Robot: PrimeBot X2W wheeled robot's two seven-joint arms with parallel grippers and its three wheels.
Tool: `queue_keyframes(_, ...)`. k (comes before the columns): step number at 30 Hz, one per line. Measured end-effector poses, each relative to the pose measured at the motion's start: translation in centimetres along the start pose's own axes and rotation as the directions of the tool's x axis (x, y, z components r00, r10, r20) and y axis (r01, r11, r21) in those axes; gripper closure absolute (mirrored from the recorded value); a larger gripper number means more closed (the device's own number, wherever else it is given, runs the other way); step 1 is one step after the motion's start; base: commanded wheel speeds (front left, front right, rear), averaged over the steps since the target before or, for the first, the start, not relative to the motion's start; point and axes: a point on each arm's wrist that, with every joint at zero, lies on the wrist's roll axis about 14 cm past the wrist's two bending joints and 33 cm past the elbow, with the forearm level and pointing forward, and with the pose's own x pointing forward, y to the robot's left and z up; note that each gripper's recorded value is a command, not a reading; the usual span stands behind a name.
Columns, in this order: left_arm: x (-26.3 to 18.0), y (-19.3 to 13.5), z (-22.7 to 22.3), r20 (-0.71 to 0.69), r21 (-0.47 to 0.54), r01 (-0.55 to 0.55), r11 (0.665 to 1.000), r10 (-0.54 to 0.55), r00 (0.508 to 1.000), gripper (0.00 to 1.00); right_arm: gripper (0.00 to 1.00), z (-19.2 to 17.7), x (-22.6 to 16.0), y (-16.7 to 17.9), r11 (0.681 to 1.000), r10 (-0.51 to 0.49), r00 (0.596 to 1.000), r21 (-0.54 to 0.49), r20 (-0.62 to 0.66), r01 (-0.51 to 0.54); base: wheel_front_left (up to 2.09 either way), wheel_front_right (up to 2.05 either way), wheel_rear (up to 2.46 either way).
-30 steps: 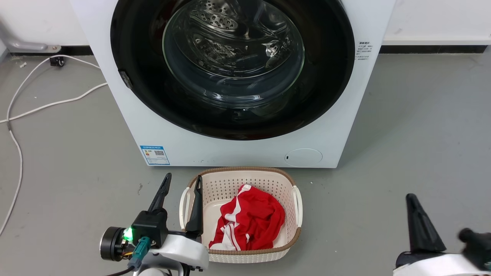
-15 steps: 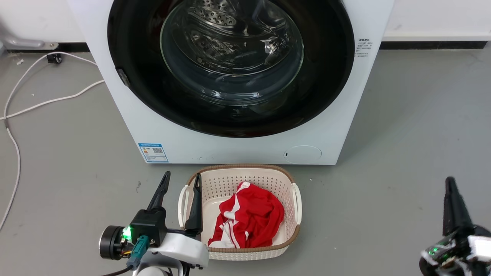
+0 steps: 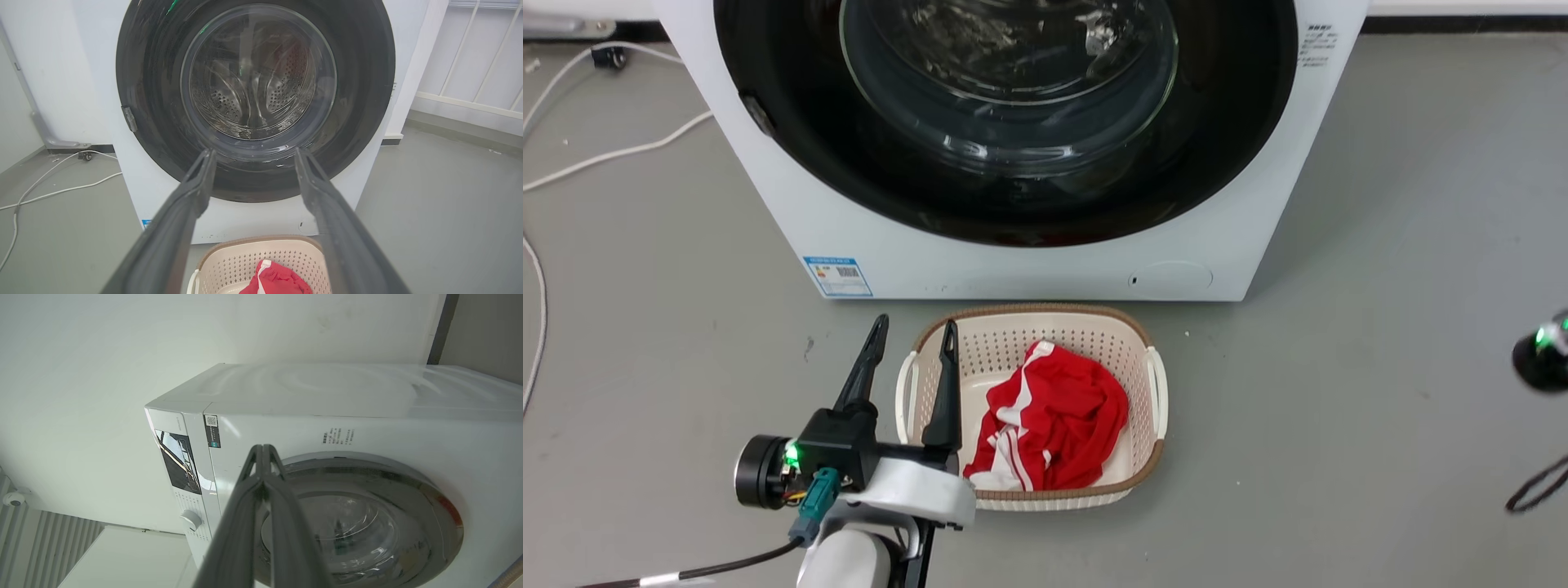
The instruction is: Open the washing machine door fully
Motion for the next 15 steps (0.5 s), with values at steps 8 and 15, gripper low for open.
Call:
queue_keyframes(8,2.0,0.4,-0.3,0.011,-0.005,-0.014,1.0,0.014,1.0,0.0,1.0,-1.6,7.3,2.2,0.995,0.02,0.991,-0.091,-0.129,-0.032,0.0,0.0,0.0)
queue_keyframes(15,3.7,0.5,-1.5,0.0,0.004,-0.006,1.0,0.006,1.0,0.0,1.0,-5.3,12.0,2.6,0.974,-0.019,0.948,-0.218,-0.318,-0.054,0.0,0.0,0.0)
